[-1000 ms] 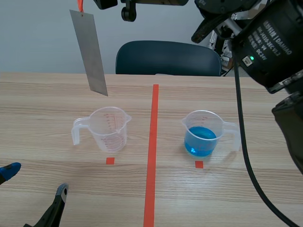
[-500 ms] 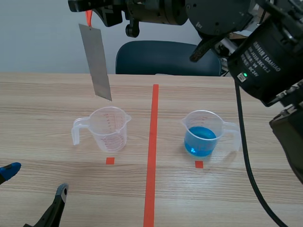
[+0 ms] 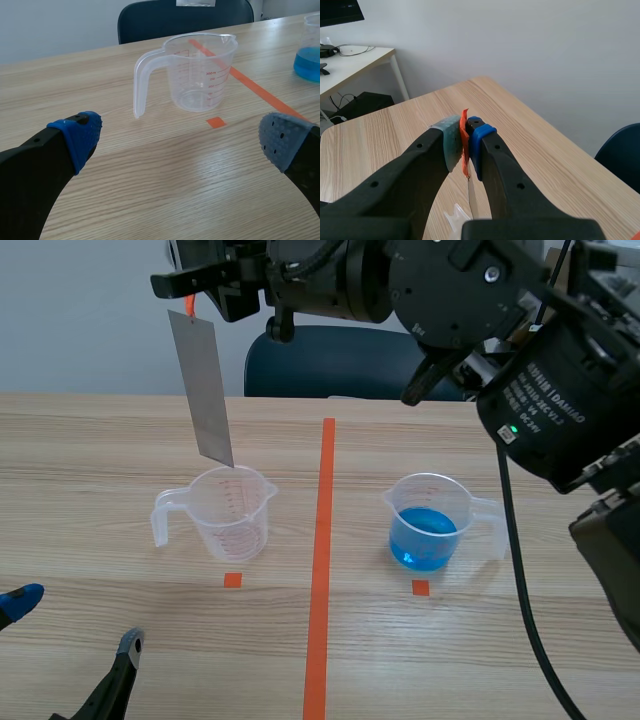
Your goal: Do the redox reaction experiment. put the plate into the left beaker
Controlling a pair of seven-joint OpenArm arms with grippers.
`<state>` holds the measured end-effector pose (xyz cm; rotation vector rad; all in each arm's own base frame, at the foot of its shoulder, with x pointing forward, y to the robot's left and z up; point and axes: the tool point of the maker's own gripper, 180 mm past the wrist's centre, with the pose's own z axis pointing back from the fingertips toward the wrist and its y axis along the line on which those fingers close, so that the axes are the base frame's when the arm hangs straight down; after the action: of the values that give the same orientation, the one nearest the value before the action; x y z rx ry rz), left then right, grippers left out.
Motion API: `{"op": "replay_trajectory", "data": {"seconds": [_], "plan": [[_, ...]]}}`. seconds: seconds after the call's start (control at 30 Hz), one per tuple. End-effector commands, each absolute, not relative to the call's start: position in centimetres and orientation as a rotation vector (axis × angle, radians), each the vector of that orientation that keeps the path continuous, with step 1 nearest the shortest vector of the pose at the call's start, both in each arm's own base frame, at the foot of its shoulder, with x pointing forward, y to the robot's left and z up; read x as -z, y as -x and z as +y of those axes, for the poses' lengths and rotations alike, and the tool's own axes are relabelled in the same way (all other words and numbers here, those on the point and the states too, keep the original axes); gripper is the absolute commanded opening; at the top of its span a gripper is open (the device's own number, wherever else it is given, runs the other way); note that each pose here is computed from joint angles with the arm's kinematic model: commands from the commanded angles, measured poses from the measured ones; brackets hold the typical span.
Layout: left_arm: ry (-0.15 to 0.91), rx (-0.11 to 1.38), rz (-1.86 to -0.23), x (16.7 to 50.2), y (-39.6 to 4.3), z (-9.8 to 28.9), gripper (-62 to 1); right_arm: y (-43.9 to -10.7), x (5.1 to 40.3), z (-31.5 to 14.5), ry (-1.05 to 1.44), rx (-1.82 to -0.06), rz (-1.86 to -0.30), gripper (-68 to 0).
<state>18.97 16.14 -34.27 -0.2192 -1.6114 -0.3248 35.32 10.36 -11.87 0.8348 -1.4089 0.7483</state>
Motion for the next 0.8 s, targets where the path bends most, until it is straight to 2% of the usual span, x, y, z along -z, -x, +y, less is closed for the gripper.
{"op": "replay_trajectory", "data": {"seconds": [0.0,0.77], "plan": [[0.223,0.333,-1.644,33.4,-19.4,16.2,1.4,-35.6,11.5,10.3,-0.846,-0.74,-1.427,-67.1],[0.223,0.333,-1.644,33.4,-19.4,16.2,1.4,-36.5,16.3,11.0,-0.86,-0.718,-1.356,-67.1]]}}
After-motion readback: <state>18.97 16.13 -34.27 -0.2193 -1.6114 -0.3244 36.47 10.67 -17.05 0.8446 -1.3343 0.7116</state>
